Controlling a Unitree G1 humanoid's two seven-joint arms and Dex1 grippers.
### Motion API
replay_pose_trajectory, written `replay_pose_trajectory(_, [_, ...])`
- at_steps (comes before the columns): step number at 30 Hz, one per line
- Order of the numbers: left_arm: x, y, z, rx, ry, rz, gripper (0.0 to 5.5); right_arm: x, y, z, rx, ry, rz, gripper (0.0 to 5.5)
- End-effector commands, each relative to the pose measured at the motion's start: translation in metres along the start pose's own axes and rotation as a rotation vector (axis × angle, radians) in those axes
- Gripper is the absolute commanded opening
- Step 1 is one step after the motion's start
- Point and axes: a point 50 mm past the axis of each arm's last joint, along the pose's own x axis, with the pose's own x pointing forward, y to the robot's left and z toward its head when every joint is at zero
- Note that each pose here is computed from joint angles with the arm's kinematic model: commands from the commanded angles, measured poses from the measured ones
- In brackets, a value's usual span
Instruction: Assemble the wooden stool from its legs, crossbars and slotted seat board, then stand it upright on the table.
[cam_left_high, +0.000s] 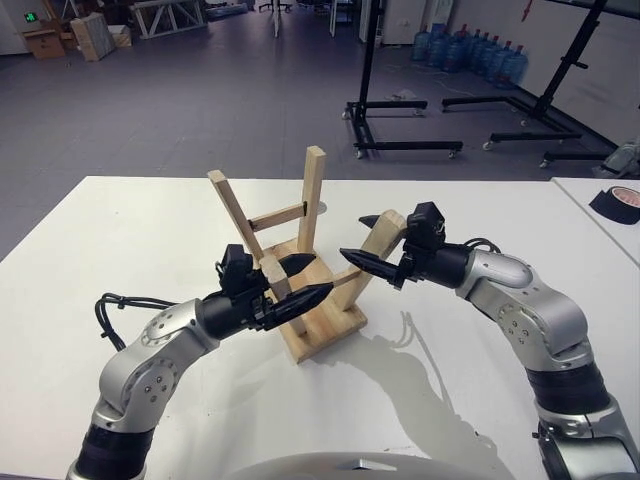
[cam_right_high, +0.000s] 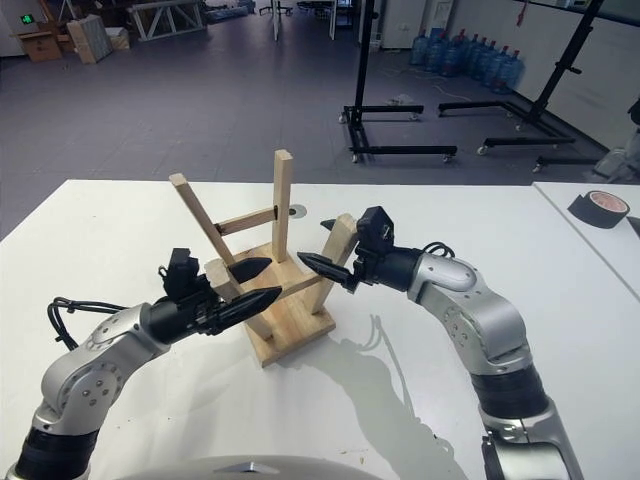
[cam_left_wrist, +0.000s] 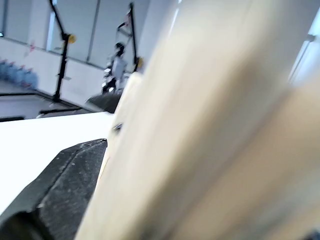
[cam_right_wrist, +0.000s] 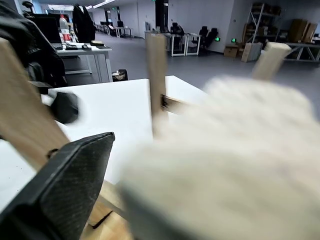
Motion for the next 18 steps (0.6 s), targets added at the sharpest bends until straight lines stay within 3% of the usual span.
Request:
replay_pose_trajectory(1, [-0.001, -0.003, 0.008, 0.025, -0.004, -0.017, 3.60, -0.003, -0.002, -0.001, -0.034, 0.019, -0.021, 4.03])
replay_pose_trajectory(9, [-0.005, -0.022, 0.029, 0.101, -0.064, -0.082, 3.60, -0.014, -0.005, 0.008, -0.083, 0.048, -0.008, 4.03])
replay_pose_trajectory(18, [-0.008, -0.027, 0.042, 0.111, -0.108, -0.072, 3.60, -0.054, -0.006, -0.025, 0.071, 0.180, -0.059, 4.03])
